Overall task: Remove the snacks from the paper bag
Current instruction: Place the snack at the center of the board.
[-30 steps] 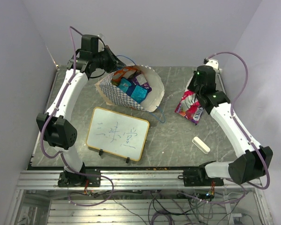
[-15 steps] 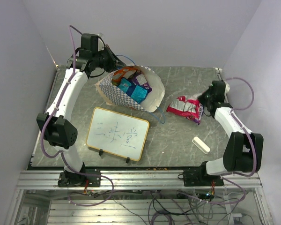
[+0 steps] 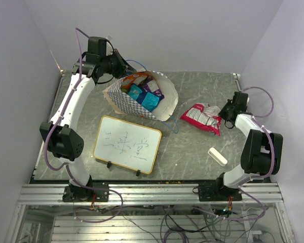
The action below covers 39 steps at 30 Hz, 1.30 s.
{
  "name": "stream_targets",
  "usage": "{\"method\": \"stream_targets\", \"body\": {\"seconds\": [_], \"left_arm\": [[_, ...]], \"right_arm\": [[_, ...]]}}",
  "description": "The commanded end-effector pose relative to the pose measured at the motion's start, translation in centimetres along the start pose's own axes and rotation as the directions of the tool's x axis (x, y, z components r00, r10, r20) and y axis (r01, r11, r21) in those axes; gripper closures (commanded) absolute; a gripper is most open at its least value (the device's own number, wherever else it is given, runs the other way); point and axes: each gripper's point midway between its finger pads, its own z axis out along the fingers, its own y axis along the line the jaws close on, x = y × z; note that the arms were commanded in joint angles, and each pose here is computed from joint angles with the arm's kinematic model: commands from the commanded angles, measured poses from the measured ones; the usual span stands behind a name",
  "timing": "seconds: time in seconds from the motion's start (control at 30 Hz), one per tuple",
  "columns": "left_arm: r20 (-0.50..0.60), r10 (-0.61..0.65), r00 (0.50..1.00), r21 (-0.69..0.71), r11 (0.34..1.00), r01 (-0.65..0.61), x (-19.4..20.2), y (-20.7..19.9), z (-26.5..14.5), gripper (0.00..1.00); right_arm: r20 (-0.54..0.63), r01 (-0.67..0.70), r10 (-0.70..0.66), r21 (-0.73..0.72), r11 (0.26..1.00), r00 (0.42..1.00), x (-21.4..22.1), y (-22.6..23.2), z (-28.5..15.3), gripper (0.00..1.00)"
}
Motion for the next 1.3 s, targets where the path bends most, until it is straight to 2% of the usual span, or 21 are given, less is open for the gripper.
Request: {"method": "stream_targets", "body": {"seconds": [0.0,0.13,0.23,0.4,0.5,0.67,0.8,1.07,1.17,1.27], "left_arm": [[-0.021,-0.003,1.0,0.031,1.0,0.003,0.3,-0.8,-0.7,0.93],[-0.019,-0.011,1.0,0.046,0.999,0.012,0.4,-1.0,-0.7,0.93],[-0.015,-0.009,1.0,0.047,0.999,0.01,0.3,-1.1,-0.8,0.93],[-0.01,-0.007,1.0,0.055,0.998,0.008,0.3,-1.4,-1.0,0.93],[-0.015,-0.01,1.0,0.067,0.998,0.011,0.4,-1.5,-0.9,0.93],[-0.021,-0.002,1.0,0.085,0.996,0.004,0.5,-1.8,-0.8,0.93],[-0.023,0.018,1.0,0.126,0.992,-0.015,0.7,-2.9,-1.0,0.93],[-0.03,0.033,0.999,0.16,0.987,-0.027,1.5,-4.1,-1.0,0.93],[-0.033,0.032,0.999,0.162,0.986,-0.027,1.6,-4.2,-0.9,0.93],[-0.039,0.034,0.999,0.162,0.986,-0.027,1.9,-4.5,-0.7,0.93]], "right_arm": [[0.017,0.037,-0.037,-0.013,0.999,0.999,-1.3,0.3,0.3,1.0],[-0.049,-0.005,0.01,0.111,0.994,0.999,1.9,-2.7,1.8,0.99],[-0.114,-0.008,0.034,0.22,0.975,0.993,3.9,-4.9,1.9,0.91],[-0.02,0.041,-0.037,0.21,0.977,0.999,-0.4,-3.9,0.0,0.67],[0.009,0.058,-0.061,0.189,0.98,0.998,-3.3,-2.5,-1.2,0.59],[0.005,0.015,-0.016,0.042,0.999,1.0,-3.6,0.8,-2.7,0.52],[-0.007,0.049,-0.049,-0.014,0.999,0.999,-2.8,2.5,-3.9,0.46],[0.059,0.134,-0.14,0.084,0.987,0.988,-5.6,1.5,-5.8,0.37],[0.068,0.139,-0.149,0.136,0.981,0.986,-6.8,1.1,-6.2,0.36],[0.078,0.168,-0.179,0.124,0.978,0.981,-7.5,2.1,-7.0,0.36]]}}
